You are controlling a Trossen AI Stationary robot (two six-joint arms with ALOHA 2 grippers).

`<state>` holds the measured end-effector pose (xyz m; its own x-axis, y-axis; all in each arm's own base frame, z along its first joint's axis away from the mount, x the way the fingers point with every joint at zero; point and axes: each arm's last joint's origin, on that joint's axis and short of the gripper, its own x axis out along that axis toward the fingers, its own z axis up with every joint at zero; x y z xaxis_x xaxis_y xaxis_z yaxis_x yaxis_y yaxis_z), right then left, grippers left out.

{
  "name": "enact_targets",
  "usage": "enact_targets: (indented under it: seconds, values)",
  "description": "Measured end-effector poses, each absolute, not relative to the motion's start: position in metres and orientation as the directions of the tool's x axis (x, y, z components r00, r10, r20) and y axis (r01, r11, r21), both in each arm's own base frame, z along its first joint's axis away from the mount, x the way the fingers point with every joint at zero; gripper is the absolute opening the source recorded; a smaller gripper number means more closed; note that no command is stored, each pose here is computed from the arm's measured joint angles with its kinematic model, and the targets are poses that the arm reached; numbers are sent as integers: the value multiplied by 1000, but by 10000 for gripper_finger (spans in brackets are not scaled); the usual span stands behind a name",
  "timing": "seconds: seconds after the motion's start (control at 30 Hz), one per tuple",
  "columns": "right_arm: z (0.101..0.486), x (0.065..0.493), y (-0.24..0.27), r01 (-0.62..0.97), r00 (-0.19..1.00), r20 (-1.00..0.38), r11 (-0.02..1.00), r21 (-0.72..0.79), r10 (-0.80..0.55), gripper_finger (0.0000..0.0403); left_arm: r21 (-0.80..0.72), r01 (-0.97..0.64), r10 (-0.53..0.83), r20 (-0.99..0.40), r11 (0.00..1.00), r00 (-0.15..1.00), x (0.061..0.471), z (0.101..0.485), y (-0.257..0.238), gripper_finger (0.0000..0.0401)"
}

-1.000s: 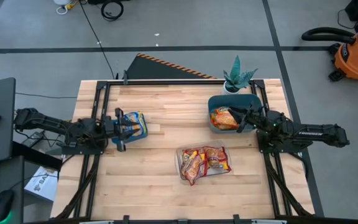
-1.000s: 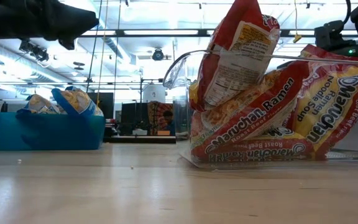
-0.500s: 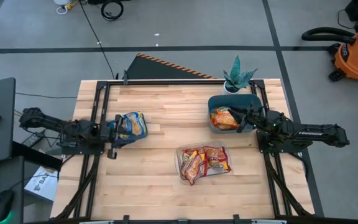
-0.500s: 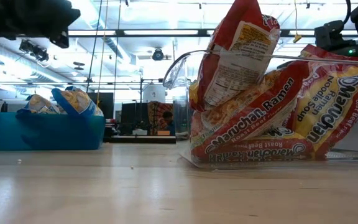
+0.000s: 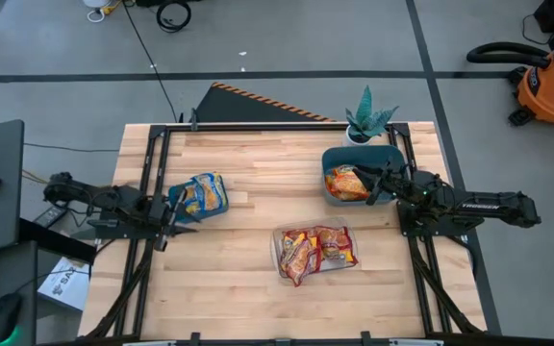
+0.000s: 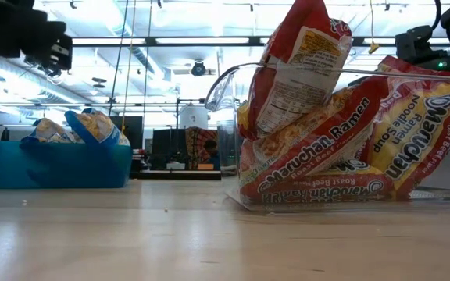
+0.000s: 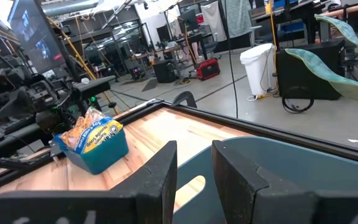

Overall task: Sort Maruchan noodles
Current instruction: Return to Home Position

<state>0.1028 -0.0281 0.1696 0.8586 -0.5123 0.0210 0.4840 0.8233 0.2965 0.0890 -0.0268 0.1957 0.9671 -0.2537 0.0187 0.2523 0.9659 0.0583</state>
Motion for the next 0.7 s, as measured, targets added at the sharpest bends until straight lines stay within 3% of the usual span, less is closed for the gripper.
enact_targets:
  seconds: [0.23,0.43,0.7]
  values:
    - [170,103,-28,484,859,21,823,296,-512,106,38,269,-264,-102,962,959,87,184,-26,117]
    - [170,103,-28,484,859,21,823,297,-512,106,28,271,-252,-291,962,923,84,165,-25,117]
    - [170,103,-28,484,859,21,823,296,-512,106,99,282,-246,-274,954,930,84,167,-25,117]
